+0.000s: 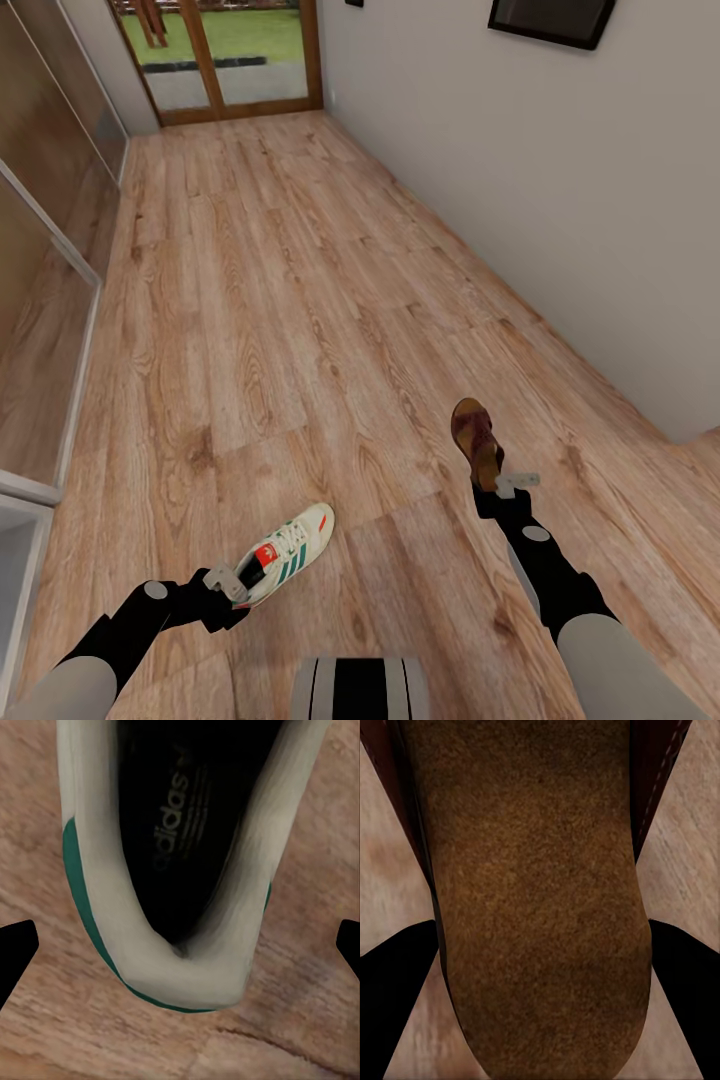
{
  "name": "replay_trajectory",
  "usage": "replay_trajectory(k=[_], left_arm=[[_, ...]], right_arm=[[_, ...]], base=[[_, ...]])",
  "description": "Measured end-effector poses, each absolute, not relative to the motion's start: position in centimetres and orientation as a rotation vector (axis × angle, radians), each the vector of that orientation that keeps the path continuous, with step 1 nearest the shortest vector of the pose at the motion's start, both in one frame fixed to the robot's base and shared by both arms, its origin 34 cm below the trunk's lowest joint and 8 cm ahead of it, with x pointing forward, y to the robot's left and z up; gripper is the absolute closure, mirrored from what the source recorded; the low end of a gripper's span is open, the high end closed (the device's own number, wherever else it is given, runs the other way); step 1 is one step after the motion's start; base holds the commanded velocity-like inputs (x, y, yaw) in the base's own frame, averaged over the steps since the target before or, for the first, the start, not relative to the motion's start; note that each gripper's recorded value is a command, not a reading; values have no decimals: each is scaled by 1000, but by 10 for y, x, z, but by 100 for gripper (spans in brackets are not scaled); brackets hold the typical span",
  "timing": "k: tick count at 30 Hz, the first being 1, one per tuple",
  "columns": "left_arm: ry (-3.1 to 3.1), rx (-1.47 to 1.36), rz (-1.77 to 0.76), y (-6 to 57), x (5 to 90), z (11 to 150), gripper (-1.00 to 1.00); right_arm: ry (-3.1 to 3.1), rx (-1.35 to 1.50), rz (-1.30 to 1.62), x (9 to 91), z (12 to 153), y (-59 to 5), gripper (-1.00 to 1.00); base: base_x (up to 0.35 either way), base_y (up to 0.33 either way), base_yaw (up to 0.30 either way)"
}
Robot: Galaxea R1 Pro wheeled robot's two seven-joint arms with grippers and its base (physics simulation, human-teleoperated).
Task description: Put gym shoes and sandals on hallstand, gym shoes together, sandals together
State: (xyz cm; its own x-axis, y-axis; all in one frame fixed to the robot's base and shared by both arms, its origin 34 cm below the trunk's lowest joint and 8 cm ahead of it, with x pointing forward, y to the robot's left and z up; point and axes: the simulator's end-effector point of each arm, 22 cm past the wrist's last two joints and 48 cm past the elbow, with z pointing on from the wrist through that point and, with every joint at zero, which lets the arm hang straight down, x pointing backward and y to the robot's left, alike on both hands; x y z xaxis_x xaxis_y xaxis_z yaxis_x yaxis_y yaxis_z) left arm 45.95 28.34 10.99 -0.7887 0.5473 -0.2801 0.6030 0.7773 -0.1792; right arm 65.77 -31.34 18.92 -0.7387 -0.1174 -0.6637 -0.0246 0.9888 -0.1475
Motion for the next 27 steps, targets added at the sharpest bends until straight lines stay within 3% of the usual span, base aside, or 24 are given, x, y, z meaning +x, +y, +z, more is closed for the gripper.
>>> replay_trajectory(k=[27], left_arm=[[2764,904,-375,286,457,108,-100]], right_arm=[[2402,-99,-166,657,187,-313,100]], base=[[27,0,0]])
